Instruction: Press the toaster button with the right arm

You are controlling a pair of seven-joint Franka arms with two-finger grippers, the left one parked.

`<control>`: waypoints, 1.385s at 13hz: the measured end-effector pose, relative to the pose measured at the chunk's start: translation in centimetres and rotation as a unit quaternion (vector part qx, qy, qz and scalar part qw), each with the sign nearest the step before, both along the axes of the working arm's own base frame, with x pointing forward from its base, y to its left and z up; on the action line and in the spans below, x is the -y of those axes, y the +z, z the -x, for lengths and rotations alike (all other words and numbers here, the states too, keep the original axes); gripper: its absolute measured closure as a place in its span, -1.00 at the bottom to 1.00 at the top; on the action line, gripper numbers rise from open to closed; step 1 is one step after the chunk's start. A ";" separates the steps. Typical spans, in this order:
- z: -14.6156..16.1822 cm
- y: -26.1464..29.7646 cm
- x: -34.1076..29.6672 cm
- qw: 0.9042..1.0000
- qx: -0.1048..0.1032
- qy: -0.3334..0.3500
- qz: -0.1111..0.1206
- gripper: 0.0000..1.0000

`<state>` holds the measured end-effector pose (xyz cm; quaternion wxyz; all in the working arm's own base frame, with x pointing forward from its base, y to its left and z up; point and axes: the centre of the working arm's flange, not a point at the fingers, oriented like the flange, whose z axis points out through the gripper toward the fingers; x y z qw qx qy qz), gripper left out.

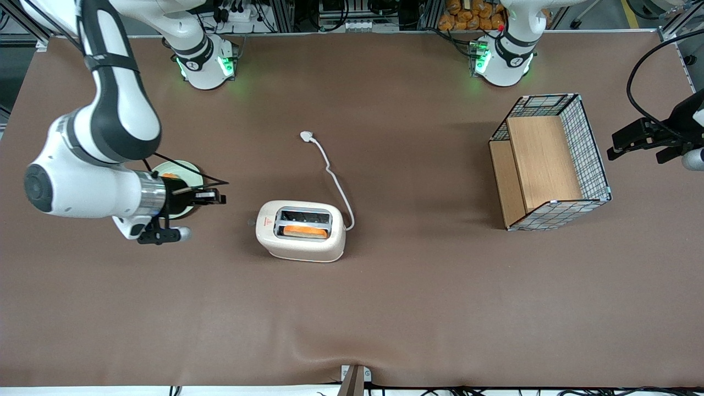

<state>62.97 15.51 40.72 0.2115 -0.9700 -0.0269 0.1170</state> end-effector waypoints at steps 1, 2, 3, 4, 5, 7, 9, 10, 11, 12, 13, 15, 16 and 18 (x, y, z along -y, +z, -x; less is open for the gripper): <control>-0.3 -1.1 -0.2 1.000 0.003 0.010 -0.012 0.98; -0.6 -2.3 -0.2 0.999 0.005 0.017 -0.026 0.98; -1.0 -3.6 -0.1 0.999 0.008 0.023 -0.034 0.98; -1.3 -4.8 0.0 0.999 0.012 0.027 -0.036 0.98; -1.5 -5.9 0.0 0.999 0.013 0.028 -0.037 0.98; -1.7 -7.8 -0.4 0.999 0.010 0.031 -0.037 0.98; -1.7 -8.7 -0.8 0.999 0.006 0.034 -0.035 0.98; -1.7 -9.2 -1.0 0.999 0.006 0.034 -0.034 0.98; -1.9 -9.7 -1.0 0.999 0.010 0.032 -0.033 0.98; -2.0 -10.2 -1.0 0.999 0.015 0.034 -0.032 0.98; -2.1 -10.8 -0.9 0.999 0.016 0.035 -0.031 0.98; -2.2 -12.0 -0.9 0.999 0.015 0.037 -0.031 0.98; -2.2 -12.4 -0.9 0.999 0.013 0.038 -0.031 0.98; -2.2 -12.7 -0.9 0.999 0.012 0.038 -0.030 0.98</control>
